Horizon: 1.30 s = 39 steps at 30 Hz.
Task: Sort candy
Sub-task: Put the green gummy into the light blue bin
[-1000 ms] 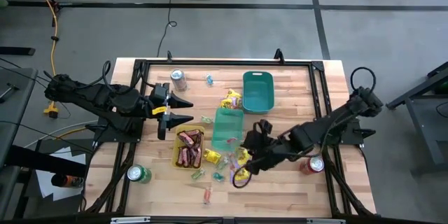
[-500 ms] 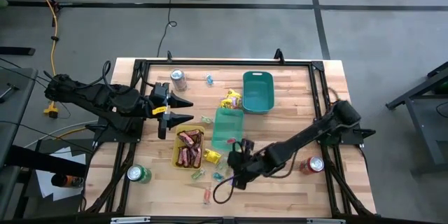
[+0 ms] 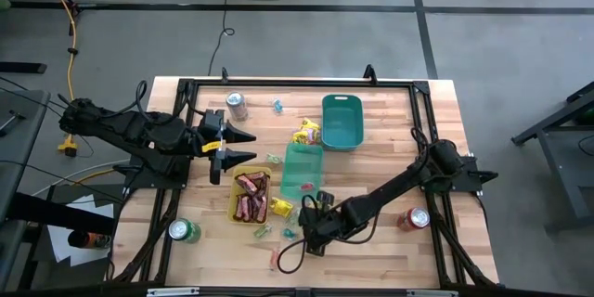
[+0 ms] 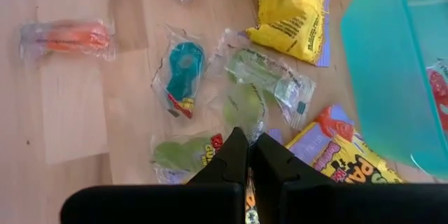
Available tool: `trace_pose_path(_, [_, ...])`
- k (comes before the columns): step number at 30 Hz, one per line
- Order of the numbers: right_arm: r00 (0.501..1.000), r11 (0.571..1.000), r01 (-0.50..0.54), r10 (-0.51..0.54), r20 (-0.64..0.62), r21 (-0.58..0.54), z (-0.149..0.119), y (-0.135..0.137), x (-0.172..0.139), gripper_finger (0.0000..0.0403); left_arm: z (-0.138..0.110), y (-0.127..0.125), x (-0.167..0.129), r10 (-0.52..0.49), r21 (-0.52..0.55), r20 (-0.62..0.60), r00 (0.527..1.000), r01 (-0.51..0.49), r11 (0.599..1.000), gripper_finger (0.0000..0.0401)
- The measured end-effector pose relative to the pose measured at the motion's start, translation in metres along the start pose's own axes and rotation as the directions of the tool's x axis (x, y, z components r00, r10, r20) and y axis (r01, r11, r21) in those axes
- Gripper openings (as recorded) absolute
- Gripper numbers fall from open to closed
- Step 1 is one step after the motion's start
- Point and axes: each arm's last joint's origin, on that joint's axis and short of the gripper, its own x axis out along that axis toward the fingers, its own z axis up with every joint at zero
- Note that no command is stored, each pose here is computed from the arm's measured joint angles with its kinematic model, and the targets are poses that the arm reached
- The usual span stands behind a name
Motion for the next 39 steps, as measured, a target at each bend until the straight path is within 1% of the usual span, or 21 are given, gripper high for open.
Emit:
trace_pose_path(3, [1.0,1.0,-0.008,0.008,0.0,0.01,0.002,-0.002,0.001,0.0009,-0.001,0.0,0.0,0.004,0.004,-0.008,1.0,-0.004,1.0,0.0225])
trace_pose_path(9, [1.0,1.0,-0.015,0.015,-0.007,0.024,0.005,-0.006,0.003,0.0058,-0.002,0.001,0.0,0.01,0.009,-0.02,1.0,-0.01,1.0,0.0225])
trace_pose_path(12, [1.0,0.999,-0.003,0.003,0.0,0.047,0.007,-0.009,0.003,0.0071,-0.002,0.001,0.0,0.011,0.009,-0.02,1.0,-0.011,1.0,0.0225])
trace_pose_path(15, [1.0,0.998,-0.008,0.007,0.023,0.06,0.011,-0.01,0.004,0.0072,-0.002,0.001,0.0,0.011,0.009,-0.02,1.0,-0.011,1.0,0.0225])
trace_pose_path(20, [0.996,0.996,-0.05,0.044,0.08,0.069,0.019,-0.01,0.005,0.007,-0.002,0.001,0.0,0.011,0.01,-0.021,1.0,-0.011,1.0,0.0225])
trace_pose_path(22, [0.994,0.996,-0.059,0.052,0.096,0.072,0.021,-0.009,0.002,0.0054,-0.002,0.001,0.0,0.011,0.01,-0.021,1.0,-0.011,1.0,0.0225])
trace_pose_path(23, [0.993,0.995,-0.063,0.054,0.108,0.075,0.023,-0.01,-0.001,0.0038,-0.002,0.001,0.0,0.011,0.01,-0.022,1.0,-0.011,1.0,0.0225])
trace_pose_path(25, [0.989,0.995,-0.071,0.062,0.134,0.065,0.028,-0.011,-0.012,0.0011,-0.002,0.001,0.0,0.011,0.01,-0.022,1.0,-0.011,1.0,0.0225])
trace_pose_path(28, [0.983,0.995,-0.081,0.069,0.171,0.065,0.036,-0.016,-0.033,0.0009,-0.002,0.001,0.0,0.011,0.011,-0.024,1.0,-0.011,1.0,0.0225])
trace_pose_path(31, [0.979,0.998,-0.047,0.036,0.199,0.052,0.043,-0.027,-0.062,0.0003,-0.003,0.001,0.0,0.012,0.012,-0.026,1.0,-0.012,1.0,0.0225])
trace_pose_path(35, [0.964,0.992,0.104,-0.118,0.24,0.07,0.046,-0.052,-0.111,0.0002,-0.003,0.001,0.0,0.012,0.013,-0.026,1.0,-0.012,1.0,0.0225])
trace_pose_path(37, [0.952,0.981,0.175,-0.192,0.237,0.089,0.045,-0.067,-0.129,0.0002,-0.003,0.001,0.0,0.012,0.012,-0.026,1.0,-0.012,1.0,0.0225])
trace_pose_path(39, [0.943,0.969,0.222,-0.241,0.23,0.105,0.044,-0.08,-0.142,0.0001,-0.003,0.001,0.0,0.014,0.012,-0.024,1.0,-0.014,1.0,0.0225])
